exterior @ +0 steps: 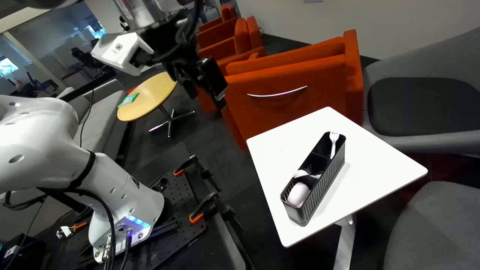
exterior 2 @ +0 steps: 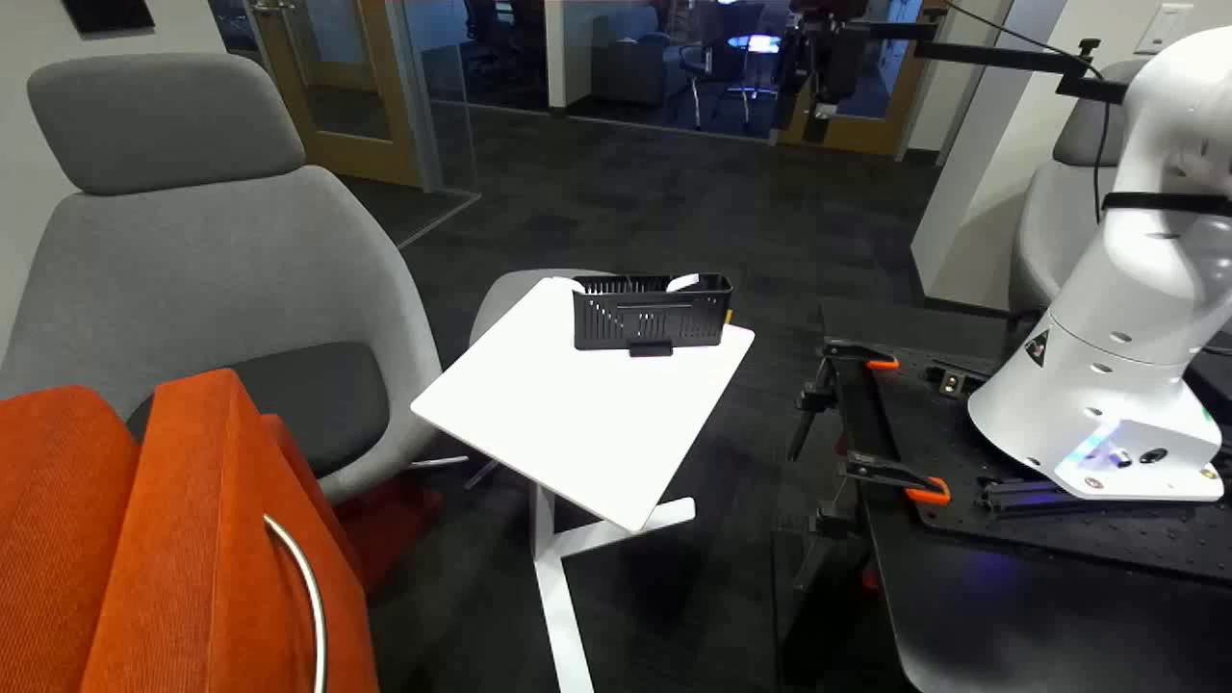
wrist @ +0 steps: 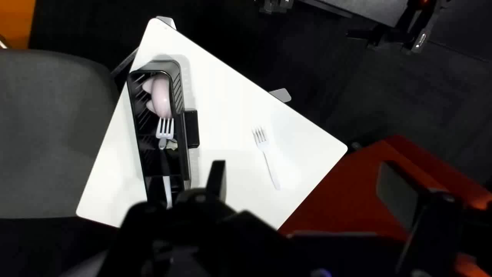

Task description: Remove the fork from the table and put it in the middle compartment of the rack

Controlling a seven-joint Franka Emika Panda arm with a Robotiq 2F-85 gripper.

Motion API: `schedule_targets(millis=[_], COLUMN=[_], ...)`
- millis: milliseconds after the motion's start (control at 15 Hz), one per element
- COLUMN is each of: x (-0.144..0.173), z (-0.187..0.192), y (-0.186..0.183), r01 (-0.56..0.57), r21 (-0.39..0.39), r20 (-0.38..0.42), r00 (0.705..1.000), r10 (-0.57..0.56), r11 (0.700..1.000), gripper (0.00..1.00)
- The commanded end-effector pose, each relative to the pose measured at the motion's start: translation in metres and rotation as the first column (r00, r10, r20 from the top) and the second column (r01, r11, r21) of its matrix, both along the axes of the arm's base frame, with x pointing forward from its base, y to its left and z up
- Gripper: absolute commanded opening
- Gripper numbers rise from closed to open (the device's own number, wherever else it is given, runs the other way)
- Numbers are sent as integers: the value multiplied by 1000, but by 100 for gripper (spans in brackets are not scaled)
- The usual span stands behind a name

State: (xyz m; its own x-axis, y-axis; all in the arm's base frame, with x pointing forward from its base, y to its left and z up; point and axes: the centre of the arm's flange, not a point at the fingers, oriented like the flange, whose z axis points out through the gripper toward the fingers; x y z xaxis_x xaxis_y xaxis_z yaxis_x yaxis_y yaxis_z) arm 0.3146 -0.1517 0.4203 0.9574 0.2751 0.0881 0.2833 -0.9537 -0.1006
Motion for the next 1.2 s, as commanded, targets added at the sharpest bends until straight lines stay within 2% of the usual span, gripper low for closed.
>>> schedule_targets(millis=[0,200,267,600,800,933,1067,1133], x=[0,0,8,55,80,90,86,71], z=[0,0,-8,-70,-111,-135,-147,-137], y=[0,0,6,53,75,83,85,91], r01=[0,0,-2,-199,-281,-300,-337,-294], r21=[0,0,-11,-110,-160,-176,-151,-150], r20=[0,0,14,-2,3,-11,-68,-38], r00=[1000,1000,1000,980,959,953,941,956], r10=[0,0,2,200,285,303,330,292], r11=[1000,1000,1000,974,946,937,929,944], gripper=[100,100,100,100,100,100,100,100])
